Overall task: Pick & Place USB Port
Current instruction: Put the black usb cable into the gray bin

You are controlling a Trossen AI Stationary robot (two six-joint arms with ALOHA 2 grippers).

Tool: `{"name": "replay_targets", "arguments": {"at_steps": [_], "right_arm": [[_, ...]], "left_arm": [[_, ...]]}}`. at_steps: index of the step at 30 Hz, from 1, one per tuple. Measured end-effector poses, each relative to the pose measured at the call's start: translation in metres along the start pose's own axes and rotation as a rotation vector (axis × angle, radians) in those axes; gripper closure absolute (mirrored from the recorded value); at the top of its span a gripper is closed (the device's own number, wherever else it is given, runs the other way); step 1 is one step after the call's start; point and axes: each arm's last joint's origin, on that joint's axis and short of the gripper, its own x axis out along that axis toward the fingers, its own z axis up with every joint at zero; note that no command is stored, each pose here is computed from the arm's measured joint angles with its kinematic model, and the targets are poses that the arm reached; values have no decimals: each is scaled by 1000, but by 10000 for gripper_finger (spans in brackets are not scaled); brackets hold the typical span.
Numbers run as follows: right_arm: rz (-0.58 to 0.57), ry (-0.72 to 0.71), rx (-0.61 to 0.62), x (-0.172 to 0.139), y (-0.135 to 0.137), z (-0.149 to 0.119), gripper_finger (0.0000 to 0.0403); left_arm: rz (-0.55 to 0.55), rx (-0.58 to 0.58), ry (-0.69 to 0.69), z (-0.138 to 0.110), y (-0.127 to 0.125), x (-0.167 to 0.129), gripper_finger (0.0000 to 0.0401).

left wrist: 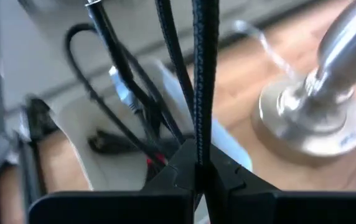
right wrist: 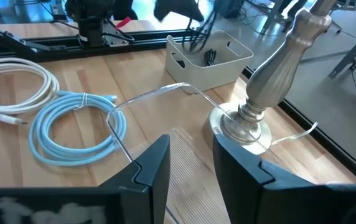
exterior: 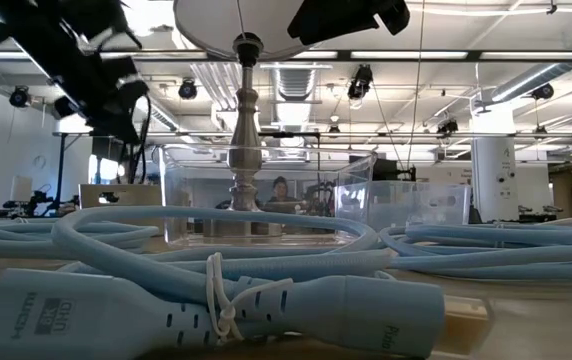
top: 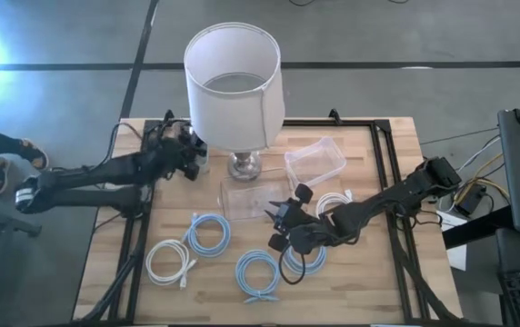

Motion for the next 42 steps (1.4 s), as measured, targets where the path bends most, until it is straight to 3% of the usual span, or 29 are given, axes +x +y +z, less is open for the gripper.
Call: {"name": "replay_targets", "arguments": {"at_steps": [11,19,24,34,42], "right_arm": [[0,1,-5,0,0,0,284],[-3,11,-17,3,2,-4,278],[-6,24,-45,7,5,-9,273],[2,25,-18,8,6,-10,273],[23,37,-23,8,7,-10,270]], "left_arm": [[91,-30,216,3,27,56,370],[76,73,270,-1,21,80,358],[80,142,329,-6,19,92,329],[69,152,265,27,14,88,241],[69,135,236,51,19,58,215]]}}
